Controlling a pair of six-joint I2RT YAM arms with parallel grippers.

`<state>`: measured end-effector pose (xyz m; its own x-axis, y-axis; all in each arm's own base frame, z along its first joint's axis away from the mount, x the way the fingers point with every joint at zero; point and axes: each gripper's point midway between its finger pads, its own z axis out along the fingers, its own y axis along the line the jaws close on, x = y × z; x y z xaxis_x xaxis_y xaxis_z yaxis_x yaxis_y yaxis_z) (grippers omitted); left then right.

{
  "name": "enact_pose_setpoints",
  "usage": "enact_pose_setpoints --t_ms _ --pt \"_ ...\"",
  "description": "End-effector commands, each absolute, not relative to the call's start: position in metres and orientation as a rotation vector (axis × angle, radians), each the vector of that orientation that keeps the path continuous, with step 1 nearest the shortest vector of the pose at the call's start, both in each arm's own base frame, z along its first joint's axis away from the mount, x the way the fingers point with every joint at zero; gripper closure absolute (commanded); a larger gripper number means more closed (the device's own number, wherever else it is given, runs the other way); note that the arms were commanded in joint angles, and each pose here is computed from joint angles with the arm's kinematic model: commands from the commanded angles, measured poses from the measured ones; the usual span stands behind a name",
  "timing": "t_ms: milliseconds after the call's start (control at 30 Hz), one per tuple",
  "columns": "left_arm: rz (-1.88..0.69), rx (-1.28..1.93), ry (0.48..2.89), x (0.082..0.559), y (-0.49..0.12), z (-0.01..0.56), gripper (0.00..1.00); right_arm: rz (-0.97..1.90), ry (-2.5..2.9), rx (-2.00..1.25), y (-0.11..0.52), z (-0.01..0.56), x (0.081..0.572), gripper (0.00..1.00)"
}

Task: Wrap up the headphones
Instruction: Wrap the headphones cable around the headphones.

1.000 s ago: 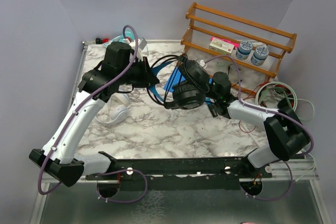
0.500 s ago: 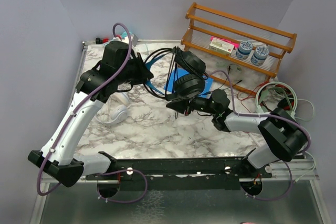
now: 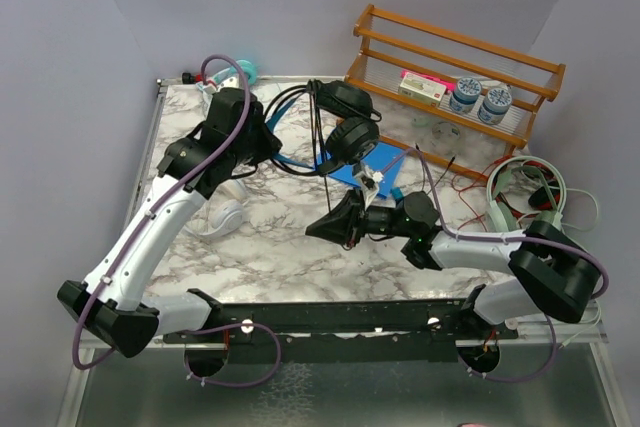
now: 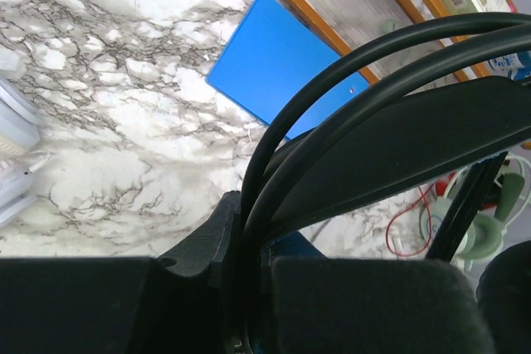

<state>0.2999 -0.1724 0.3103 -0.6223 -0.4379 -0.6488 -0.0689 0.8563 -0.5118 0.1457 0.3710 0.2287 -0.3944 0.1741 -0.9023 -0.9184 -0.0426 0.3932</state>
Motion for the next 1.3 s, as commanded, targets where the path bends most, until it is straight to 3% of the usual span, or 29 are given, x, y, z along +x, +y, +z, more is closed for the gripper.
enact_pose_setpoints --t_ms 0,467,800,1267 --pt "-0.615 -0.528 1.973 0.326 -0.163 0.342 1.0 1.703 1.219 -0.836 0.366 0.266 0.123 0.94" --pt "-0.099 -0.544 1.917 0.33 -0.088 0.289 1.0 1.719 1.203 -0.863 0.373 0.318 0.123 0.88" --pt "0.153 -0.468 1.896 0.312 -0.048 0.279 1.0 1.326 1.342 -0.88 0.371 0.348 0.169 0.88" --pt "0.215 -0.235 1.991 0.311 -0.055 0.264 1.0 0.541 1.591 -0.953 0.339 0.351 0.269 0.99"
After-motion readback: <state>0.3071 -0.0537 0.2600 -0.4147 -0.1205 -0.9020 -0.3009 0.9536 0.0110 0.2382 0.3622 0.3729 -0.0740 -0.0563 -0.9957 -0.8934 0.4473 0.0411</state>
